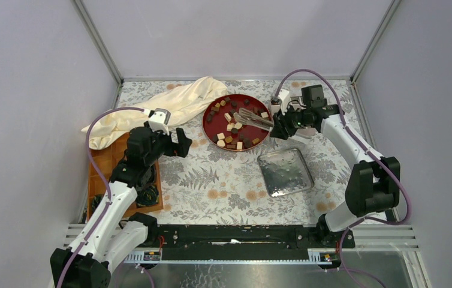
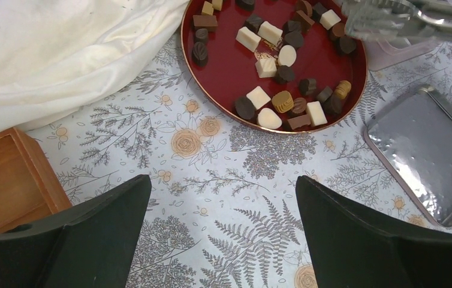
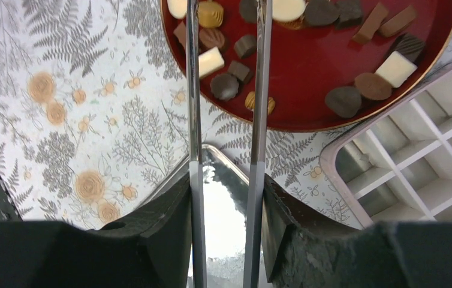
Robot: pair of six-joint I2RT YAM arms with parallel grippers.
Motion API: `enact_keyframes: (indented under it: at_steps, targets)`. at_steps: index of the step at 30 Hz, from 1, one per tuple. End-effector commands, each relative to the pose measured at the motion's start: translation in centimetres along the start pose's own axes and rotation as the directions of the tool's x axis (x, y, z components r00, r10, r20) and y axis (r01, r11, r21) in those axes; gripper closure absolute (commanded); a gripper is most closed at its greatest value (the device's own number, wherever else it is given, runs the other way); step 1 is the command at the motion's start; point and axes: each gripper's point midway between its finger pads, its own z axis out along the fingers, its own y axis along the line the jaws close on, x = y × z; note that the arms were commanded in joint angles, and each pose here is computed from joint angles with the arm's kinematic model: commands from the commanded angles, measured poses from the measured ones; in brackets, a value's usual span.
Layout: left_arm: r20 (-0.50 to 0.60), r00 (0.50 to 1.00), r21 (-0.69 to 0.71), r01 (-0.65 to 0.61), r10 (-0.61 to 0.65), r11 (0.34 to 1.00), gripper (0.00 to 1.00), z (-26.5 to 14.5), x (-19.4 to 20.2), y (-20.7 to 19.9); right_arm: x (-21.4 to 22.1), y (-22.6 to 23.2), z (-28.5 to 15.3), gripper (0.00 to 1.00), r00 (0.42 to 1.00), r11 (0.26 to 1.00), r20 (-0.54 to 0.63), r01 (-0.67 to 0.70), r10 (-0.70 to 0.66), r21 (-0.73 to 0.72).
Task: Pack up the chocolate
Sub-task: Place the fake chocolate in the packing box, then pick up the fake chocolate from the plate.
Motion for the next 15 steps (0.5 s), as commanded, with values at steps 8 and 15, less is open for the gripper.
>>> enact_keyframes:
  at_steps: [8, 15]
  targets:
    - [0.044, 0.999, -0.025, -0.026, 0.027, 0.999, 0.01, -0.5, -0.7, 0.4, 2.2, -0.6, 0.3, 0.54, 0.973, 0.987, -0.169, 0.16, -0.156, 0.01]
    - [0.062, 0.998, 0.021, -0.01, 0.009, 1.0, 0.01, -0.8, -1.3, -0.6, 3.1, -2.5, 0.3, 0.54, 0.965, 0.984, -0.229, 0.15, -0.124, 0.099]
